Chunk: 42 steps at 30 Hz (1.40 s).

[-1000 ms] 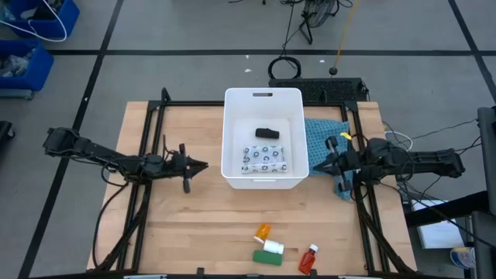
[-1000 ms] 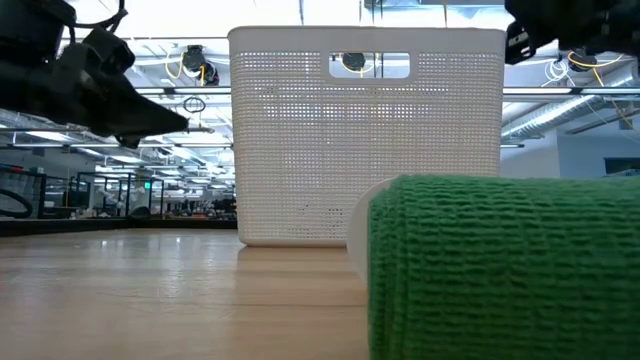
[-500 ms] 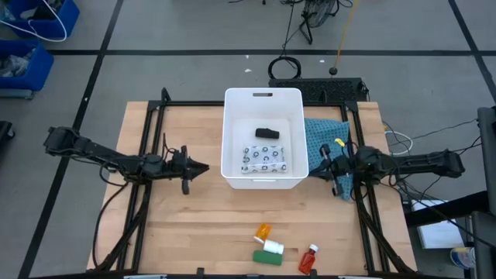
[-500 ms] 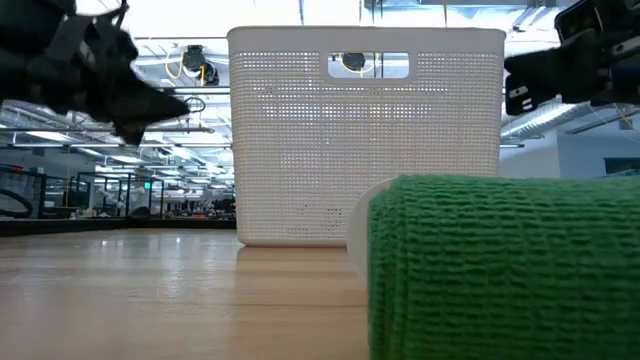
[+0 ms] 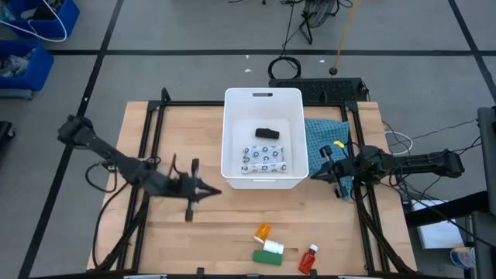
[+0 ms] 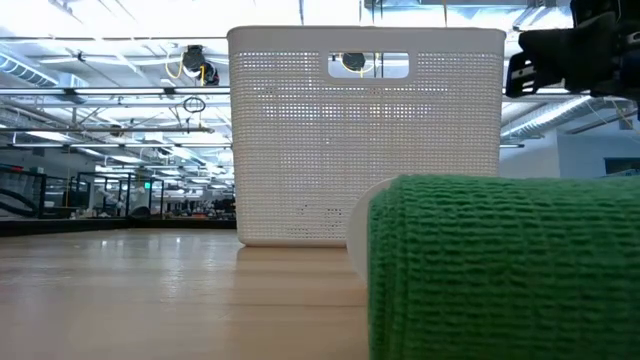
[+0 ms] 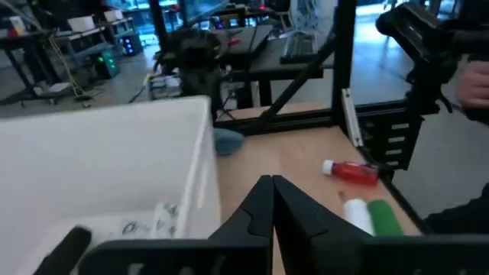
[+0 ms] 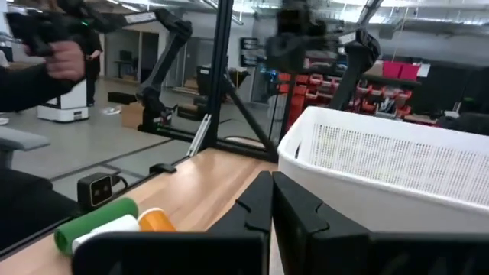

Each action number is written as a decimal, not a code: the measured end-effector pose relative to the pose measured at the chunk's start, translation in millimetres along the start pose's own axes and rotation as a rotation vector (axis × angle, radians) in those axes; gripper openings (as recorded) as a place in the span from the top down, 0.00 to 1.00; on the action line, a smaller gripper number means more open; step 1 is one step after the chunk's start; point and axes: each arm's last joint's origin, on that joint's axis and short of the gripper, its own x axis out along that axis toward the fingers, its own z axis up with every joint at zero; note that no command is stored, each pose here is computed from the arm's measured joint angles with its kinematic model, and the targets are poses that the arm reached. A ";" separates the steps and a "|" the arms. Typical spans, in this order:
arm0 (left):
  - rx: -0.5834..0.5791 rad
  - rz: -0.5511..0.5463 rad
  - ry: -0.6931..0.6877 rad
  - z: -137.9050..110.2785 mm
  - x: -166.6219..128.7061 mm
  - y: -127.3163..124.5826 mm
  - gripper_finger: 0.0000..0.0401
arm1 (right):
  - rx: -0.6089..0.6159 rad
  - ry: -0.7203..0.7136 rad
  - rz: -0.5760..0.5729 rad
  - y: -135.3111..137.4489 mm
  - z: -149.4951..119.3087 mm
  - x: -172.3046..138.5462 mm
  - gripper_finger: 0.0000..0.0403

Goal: Pick & place medical supplies in basket/bin
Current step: Put the green bandage into the white bin

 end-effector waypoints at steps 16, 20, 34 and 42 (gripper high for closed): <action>-0.058 -0.071 0.173 6.0 124.7 -137.6 0.98 | -0.023 -0.039 -0.031 -1.2 4.1 -0.1 1.00; -0.074 -0.060 0.256 -4.3 151.0 -151.7 0.97 | -0.011 -0.056 -0.032 -1.3 5.7 -0.2 1.00; -0.172 -0.193 0.405 -35.4 209.7 -172.6 0.45 | -0.015 -0.068 -0.033 -1.4 6.9 -0.3 1.00; -0.233 -0.190 0.534 -50.6 208.9 -171.4 0.29 | -0.019 -0.077 -0.033 -1.4 7.8 -0.3 1.00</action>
